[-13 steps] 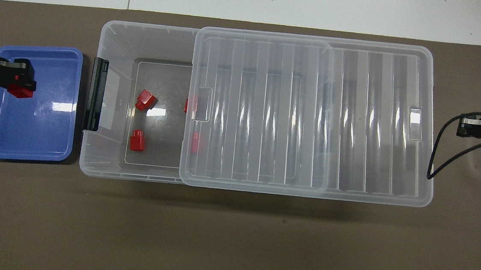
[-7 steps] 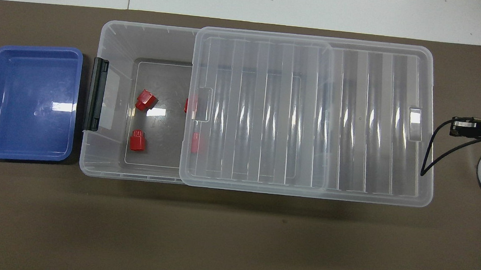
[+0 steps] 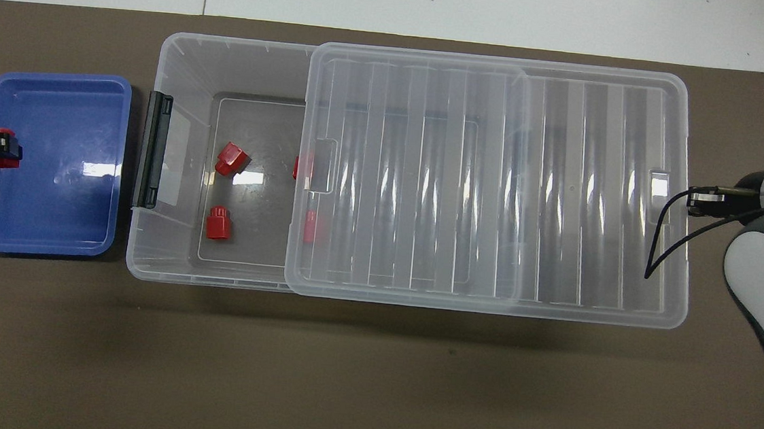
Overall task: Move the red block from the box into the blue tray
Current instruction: 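Close the lid with the right gripper while the left gripper sets the block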
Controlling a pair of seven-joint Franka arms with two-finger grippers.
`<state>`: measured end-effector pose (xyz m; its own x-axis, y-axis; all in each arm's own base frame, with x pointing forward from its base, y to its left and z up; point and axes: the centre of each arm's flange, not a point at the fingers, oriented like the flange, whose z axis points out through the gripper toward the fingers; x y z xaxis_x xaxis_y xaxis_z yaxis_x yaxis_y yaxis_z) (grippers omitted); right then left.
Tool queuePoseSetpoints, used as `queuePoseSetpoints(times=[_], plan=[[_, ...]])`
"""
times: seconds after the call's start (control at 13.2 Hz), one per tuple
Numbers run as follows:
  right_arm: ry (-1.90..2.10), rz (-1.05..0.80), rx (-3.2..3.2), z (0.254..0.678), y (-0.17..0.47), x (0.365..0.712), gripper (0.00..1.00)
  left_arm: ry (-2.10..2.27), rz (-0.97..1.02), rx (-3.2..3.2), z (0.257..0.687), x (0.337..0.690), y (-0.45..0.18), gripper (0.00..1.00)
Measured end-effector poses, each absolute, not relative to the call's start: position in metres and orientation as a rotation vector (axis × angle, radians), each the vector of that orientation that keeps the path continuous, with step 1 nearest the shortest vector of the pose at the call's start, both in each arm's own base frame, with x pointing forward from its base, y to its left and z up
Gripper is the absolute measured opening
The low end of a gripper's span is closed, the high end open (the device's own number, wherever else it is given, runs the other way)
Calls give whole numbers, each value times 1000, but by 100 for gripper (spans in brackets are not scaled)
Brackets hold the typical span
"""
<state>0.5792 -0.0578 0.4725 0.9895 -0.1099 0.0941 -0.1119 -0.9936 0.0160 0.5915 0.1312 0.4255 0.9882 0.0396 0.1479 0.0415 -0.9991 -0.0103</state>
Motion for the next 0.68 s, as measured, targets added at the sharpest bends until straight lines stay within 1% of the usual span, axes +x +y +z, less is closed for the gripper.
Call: queuePoseSetpoints(times=[0.23, 0.45, 0.68], plan=[[-95, 135, 3119, 471, -28, 581, 1, -1, -236, -3120, 392, 595, 128, 34], [-6, 87, 3124, 468, 5, 578, 1, 75, -197, -3128, 352, 597, 127, 34], [101, 65, 3124, 467, 44, 574, 1, 103, -196, -3129, 330, 589, 116, 34]])
